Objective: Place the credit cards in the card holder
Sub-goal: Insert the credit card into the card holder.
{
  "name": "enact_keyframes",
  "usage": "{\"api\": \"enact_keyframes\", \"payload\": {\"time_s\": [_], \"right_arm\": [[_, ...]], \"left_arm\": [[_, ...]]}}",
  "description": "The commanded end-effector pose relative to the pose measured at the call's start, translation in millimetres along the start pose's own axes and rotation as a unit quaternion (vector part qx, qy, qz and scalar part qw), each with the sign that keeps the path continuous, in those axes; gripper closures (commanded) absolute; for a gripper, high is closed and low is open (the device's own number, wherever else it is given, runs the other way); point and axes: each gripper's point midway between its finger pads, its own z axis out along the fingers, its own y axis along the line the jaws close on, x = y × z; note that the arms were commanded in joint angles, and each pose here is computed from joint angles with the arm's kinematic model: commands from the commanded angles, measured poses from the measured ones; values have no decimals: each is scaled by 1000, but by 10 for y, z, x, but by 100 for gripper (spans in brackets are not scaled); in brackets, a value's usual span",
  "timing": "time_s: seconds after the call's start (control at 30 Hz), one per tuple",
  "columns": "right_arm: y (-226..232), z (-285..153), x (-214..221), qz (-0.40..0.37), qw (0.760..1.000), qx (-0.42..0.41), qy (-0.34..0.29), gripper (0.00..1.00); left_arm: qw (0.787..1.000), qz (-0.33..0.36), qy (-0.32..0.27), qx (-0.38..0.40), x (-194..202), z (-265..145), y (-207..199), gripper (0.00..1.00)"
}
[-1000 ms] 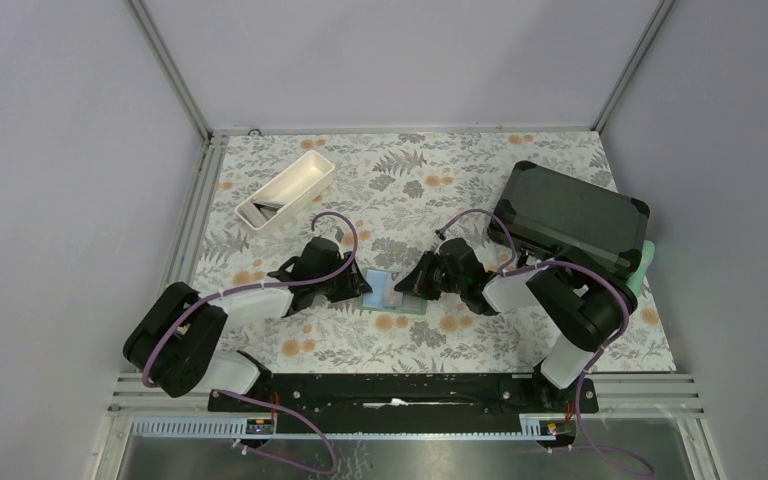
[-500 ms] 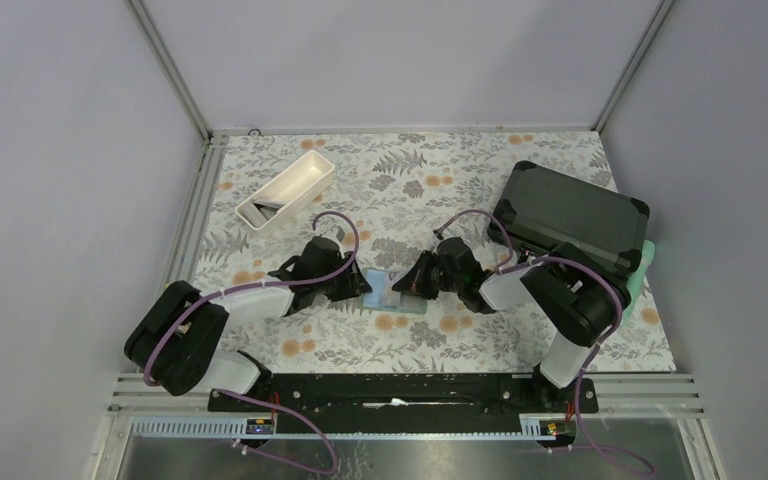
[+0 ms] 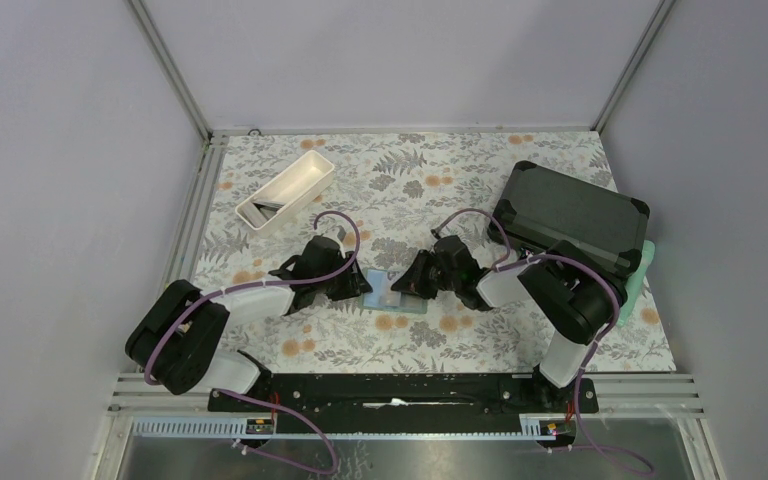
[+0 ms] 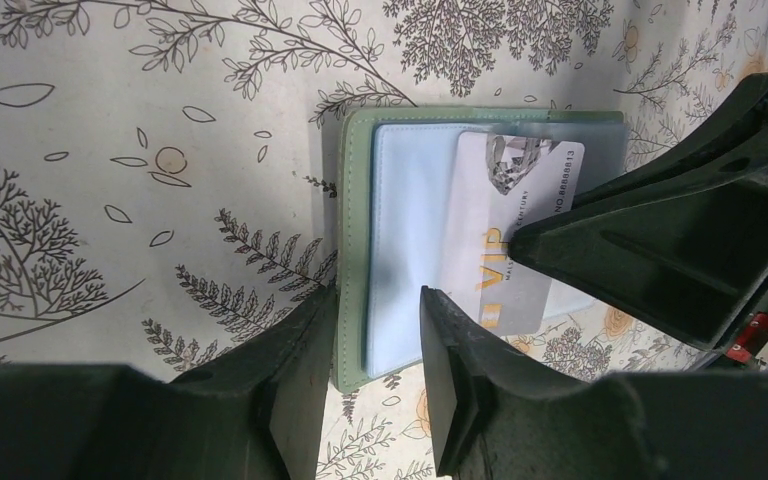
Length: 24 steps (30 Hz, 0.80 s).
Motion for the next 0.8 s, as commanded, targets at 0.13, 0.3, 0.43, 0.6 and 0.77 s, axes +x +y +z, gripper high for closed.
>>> {"api": "enact_keyframes", "payload": {"time_s": [0.13, 0.3, 0.43, 0.6, 0.77], "right_arm": [[-174, -24, -43, -58, 995, 77, 0, 68], [-203, -82, -125, -87, 990, 112, -9, 60], [-206, -143, -178, -104, 986, 129, -18, 56], [-185, -197, -212, -127, 981, 145, -20, 52], [-175, -277, -278, -152, 973, 169, -30, 49]], "left_arm": [[1000, 20, -13, 7, -130, -27, -107, 61], [999, 29, -19, -1, -165, -69, -94, 61], [999, 31, -23, -2, -181, -88, -97, 61], [999, 27, -25, 14, -206, -103, -177, 61], [999, 23, -31, 26, -242, -120, -241, 60]]}}
